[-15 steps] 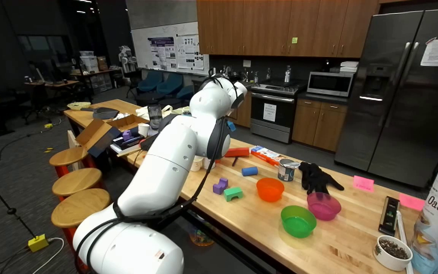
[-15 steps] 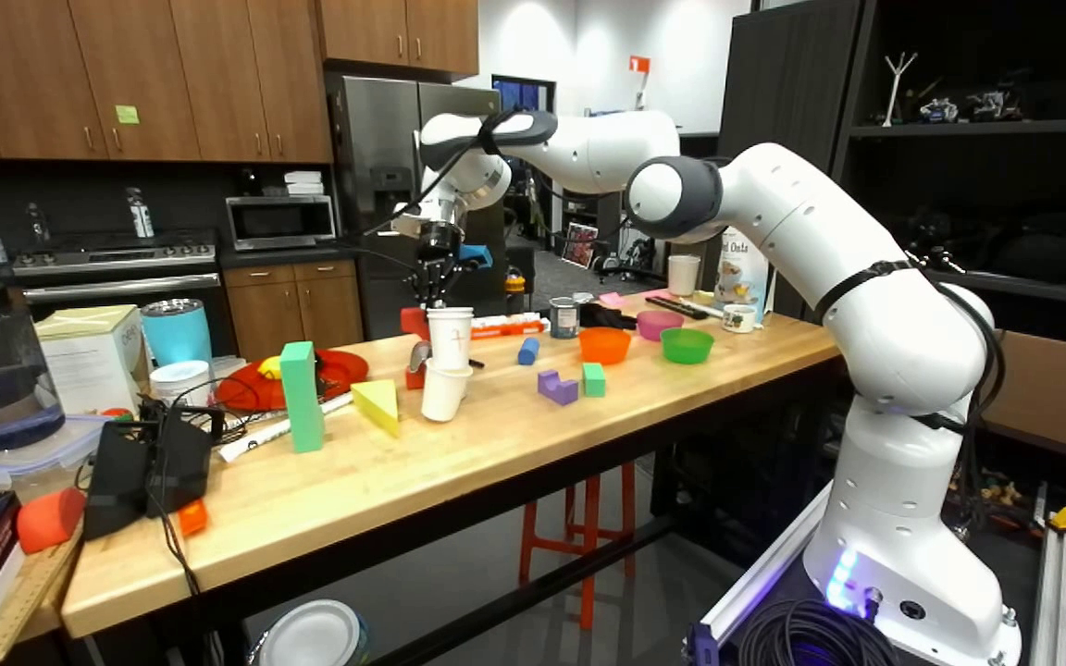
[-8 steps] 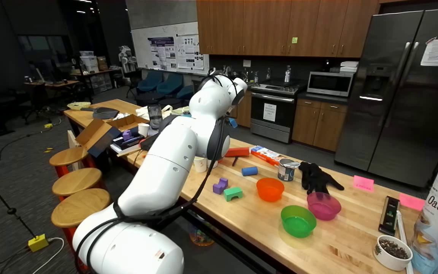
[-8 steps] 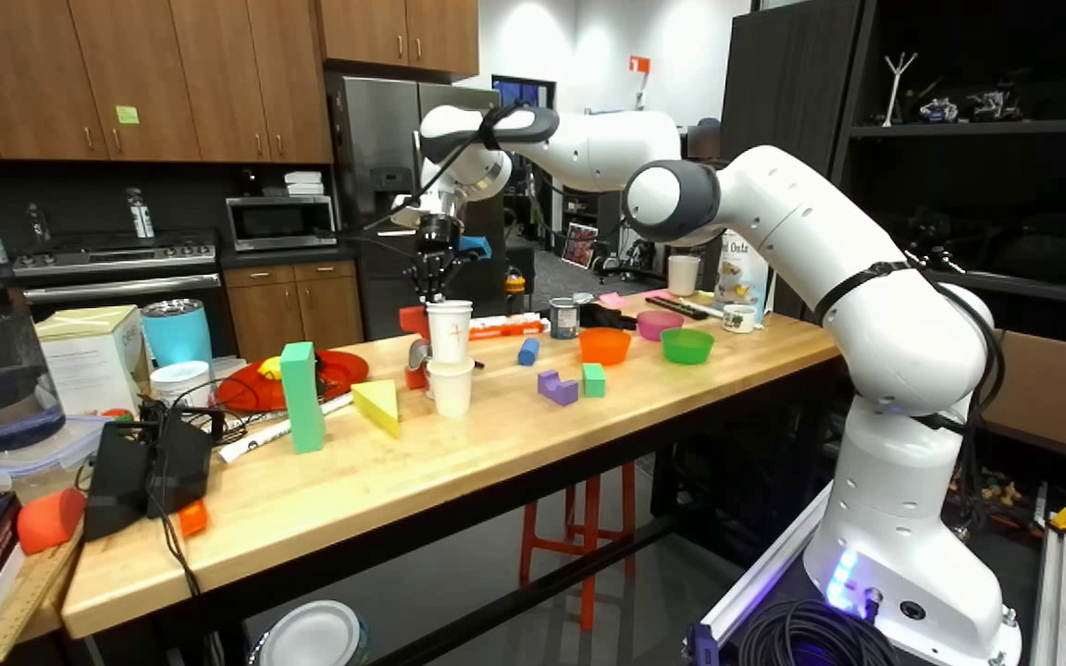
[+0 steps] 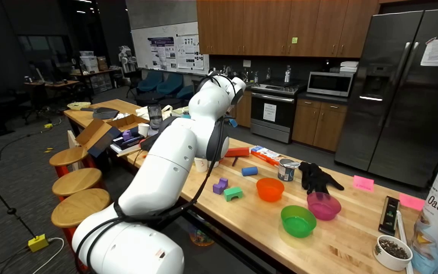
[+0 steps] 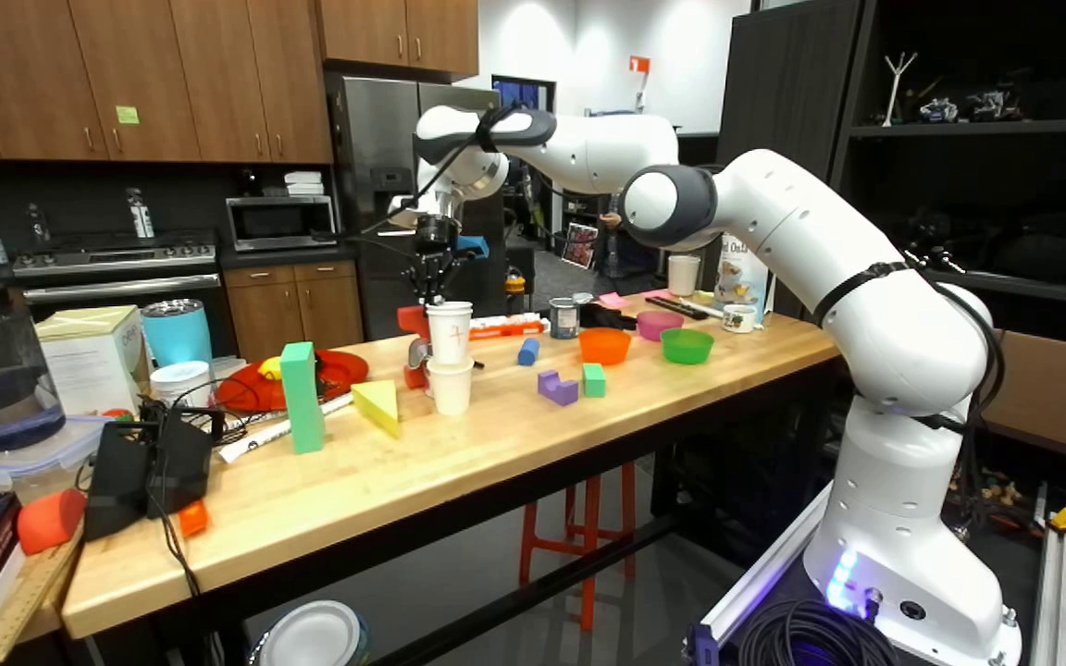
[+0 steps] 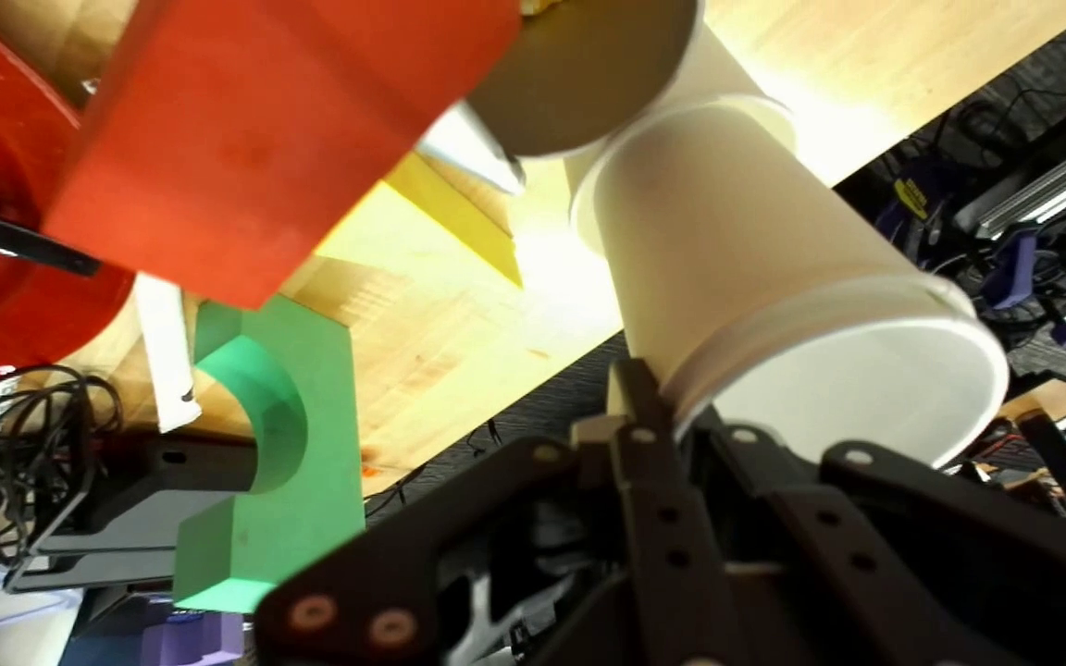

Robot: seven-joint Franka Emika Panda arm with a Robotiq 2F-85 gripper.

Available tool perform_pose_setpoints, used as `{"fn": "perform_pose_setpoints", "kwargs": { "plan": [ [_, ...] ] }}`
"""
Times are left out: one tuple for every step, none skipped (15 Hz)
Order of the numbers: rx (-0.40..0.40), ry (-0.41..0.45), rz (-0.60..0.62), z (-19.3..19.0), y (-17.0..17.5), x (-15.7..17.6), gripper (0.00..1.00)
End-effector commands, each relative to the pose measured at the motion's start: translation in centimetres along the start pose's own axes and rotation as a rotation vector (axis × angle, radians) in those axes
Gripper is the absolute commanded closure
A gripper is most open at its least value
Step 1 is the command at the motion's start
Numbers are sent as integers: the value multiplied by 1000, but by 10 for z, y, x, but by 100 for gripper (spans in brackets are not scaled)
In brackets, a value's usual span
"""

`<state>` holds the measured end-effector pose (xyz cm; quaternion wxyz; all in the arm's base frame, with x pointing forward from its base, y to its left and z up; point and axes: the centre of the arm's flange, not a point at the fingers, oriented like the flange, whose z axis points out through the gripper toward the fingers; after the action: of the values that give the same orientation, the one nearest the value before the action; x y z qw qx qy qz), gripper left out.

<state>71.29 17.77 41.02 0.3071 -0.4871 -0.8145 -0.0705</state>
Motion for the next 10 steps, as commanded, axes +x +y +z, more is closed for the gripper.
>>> {"fn": "perform_pose_setpoints", "kwargs": {
  "plan": [
    [20,-36,-34,-14,14,2,64],
    [24,-39,-38,-13,14,3,59],
    [28,-41,-44,-12,14,4,52],
    [28,-42,-45,-12,14,4,45],
    [26,-42,-44,-13,13,4,39],
    [24,-41,-44,-13,13,4,32],
    [21,-42,-42,-12,13,4,26],
    [18,-40,-41,-13,13,4,18],
    [15,-38,-41,-15,13,4,12],
    [13,-38,-39,-14,13,3,6]
  ]
}}
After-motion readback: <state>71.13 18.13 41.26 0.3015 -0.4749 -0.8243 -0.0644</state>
